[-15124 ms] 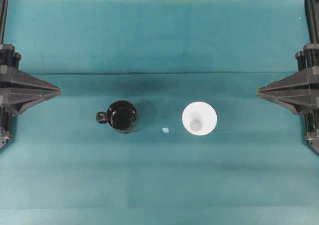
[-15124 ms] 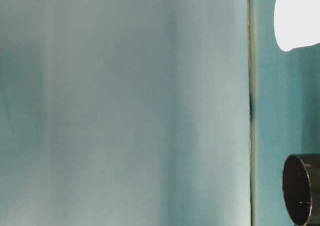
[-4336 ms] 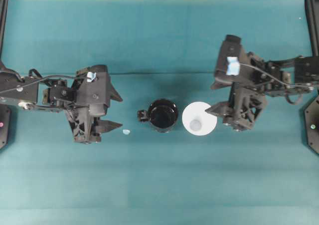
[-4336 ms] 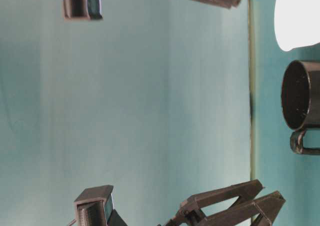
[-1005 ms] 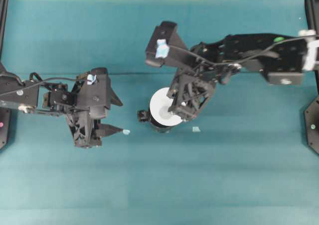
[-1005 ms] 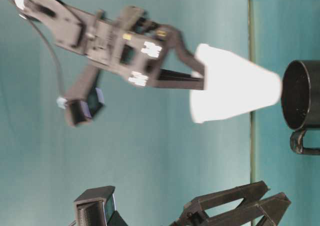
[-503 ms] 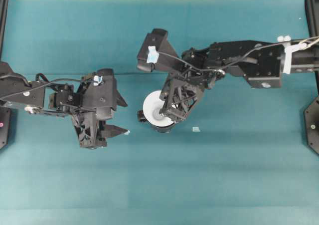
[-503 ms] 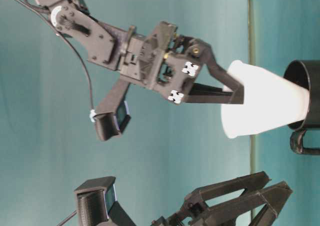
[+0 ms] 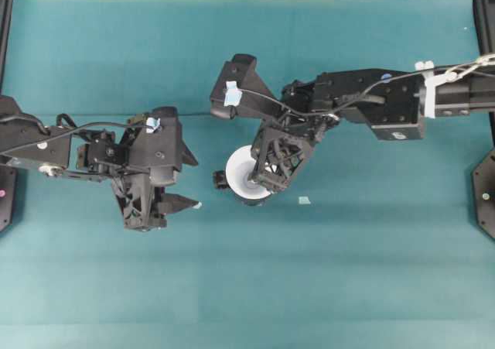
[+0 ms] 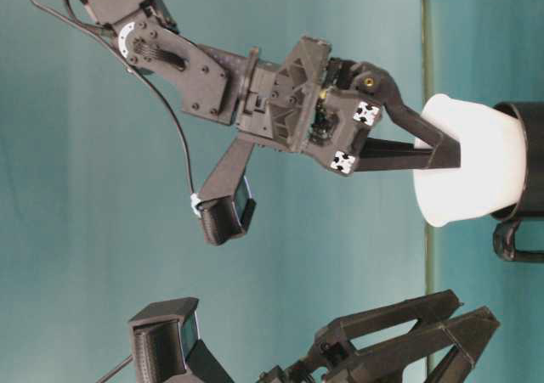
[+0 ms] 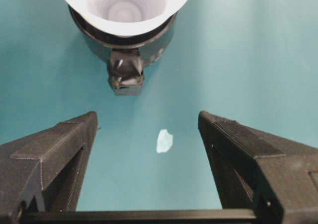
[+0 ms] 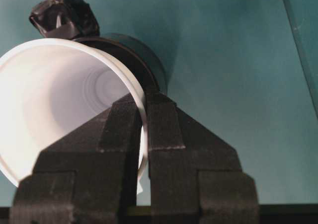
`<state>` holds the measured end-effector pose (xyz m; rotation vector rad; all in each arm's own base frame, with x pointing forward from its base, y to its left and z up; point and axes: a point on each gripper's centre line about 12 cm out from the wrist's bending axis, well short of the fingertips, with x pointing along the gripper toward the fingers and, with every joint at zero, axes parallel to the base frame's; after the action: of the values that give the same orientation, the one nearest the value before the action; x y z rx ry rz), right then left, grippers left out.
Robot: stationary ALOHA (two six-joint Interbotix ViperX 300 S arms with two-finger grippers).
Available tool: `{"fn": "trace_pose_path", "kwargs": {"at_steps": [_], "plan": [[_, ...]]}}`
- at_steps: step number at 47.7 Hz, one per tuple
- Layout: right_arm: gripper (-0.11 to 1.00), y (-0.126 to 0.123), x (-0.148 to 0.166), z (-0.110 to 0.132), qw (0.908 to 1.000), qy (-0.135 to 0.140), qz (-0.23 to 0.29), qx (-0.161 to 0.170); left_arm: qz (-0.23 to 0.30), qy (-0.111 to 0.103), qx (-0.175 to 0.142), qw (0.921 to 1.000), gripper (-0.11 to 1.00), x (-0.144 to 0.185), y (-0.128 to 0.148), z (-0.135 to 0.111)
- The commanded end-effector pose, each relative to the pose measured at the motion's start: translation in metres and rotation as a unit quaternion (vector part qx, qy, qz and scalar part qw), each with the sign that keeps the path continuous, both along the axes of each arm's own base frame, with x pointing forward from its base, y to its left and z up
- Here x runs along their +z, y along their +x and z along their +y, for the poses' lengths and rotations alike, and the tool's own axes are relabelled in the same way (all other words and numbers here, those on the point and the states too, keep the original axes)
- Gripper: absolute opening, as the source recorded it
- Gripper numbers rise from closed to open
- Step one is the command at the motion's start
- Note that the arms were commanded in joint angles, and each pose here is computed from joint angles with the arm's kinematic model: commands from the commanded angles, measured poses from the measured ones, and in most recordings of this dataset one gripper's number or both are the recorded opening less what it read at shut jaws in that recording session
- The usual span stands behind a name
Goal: Put a paper cup into the cup holder on your left arm.
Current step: 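Lower the paper cup into the black mug with the right gripper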
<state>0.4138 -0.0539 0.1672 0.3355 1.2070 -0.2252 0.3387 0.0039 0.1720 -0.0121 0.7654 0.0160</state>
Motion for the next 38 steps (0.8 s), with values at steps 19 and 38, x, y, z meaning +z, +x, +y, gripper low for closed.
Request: {"fn": "trace_pose_path", "kwargs": {"at_steps": [19,38], "plan": [[-0.01,0.0021,0.0058,0.0002,1.0000,-0.002,-0.010,0.000,-0.009,0.002,-0.004,0.9999,0.86,0.0038,0.0041,-0.0010],[0.13,0.0023,0.0062,0.0007,0.9999,0.005,-0.013,-0.006,-0.014,0.002,-0.002,0.9999,0.86,0.0038,0.0052,0.0000]]}}
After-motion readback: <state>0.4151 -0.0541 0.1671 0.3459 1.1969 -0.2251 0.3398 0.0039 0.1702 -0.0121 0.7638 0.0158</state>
